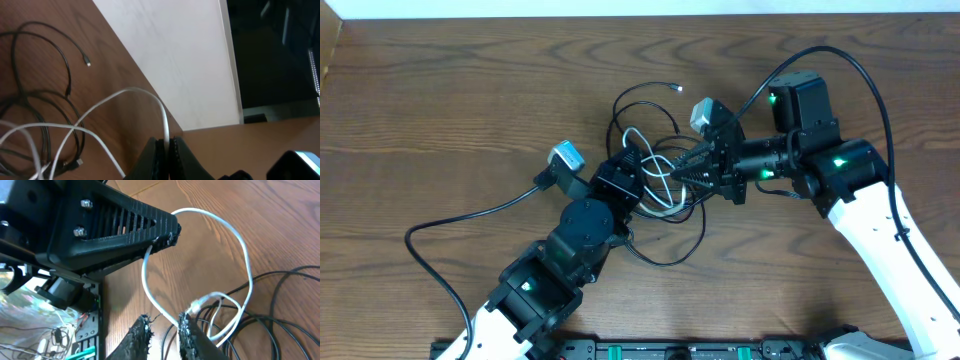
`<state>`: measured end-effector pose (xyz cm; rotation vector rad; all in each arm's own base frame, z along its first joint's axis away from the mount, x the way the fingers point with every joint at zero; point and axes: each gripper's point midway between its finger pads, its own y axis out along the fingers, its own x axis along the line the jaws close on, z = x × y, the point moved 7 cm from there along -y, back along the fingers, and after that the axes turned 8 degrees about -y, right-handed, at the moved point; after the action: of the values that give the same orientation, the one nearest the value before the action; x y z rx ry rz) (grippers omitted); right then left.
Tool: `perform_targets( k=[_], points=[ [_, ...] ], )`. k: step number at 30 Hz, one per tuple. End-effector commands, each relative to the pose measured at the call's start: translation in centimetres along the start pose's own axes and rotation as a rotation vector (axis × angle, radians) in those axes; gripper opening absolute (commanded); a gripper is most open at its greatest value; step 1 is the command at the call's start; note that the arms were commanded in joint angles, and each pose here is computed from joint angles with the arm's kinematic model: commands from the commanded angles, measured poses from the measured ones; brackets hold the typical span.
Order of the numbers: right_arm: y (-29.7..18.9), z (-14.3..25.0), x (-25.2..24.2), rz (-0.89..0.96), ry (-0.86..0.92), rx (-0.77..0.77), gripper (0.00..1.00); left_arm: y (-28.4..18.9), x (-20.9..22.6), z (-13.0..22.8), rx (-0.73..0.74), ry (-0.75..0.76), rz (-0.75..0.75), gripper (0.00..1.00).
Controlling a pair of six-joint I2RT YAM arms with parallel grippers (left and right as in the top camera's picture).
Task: Untangle cables
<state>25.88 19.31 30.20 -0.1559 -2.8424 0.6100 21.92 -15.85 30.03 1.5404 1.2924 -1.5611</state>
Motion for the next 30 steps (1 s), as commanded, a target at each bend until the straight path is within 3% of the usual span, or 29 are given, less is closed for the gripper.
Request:
perform_targets(
  k=[1,4,6,9,14,19,25,30],
  points=[
    [-0.1,0.1,0.0,0.027,-0.003,0.018,0.2,0.0,-0.3,0.1,0.014,-0.019,0.008,0.08],
    [-0.2,0.9,-0.8,0.125,0.152,0.07,0.29,0.0,-0.1,0.1,0.015,-0.016,0.001,0.08],
    [-0.3,1.5,-1.5,0.213,0.282,0.107,0.41,0.0,0.3,0.1,0.016,-0.006,-0.025,0.08],
    [-0.5,2.3,-1.9,0.282,0.414,0.142,0.47,0.1,1.7,0.2,0.021,0.022,-0.1,0.08],
    [-0.8,3.4,-2.0,0.356,0.58,0.182,0.73,0.6,4.2,0.6,0.036,0.073,-0.233,0.08],
    [-1.1,4.5,-2.0,0.436,0.768,0.214,0.79,1.6,6.5,1.4,0.065,0.112,-0.346,0.08],
    [-0.9,5.4,-1.9,0.44,0.814,0.232,0.83,3.4,10.2,2.4,0.079,0.173,-0.516,0.08],
    [0.0,8.1,-2.8,0.484,0.842,0.252,0.86,5.0,12.0,3.3,0.094,0.188,-0.571,0.08]
  ],
)
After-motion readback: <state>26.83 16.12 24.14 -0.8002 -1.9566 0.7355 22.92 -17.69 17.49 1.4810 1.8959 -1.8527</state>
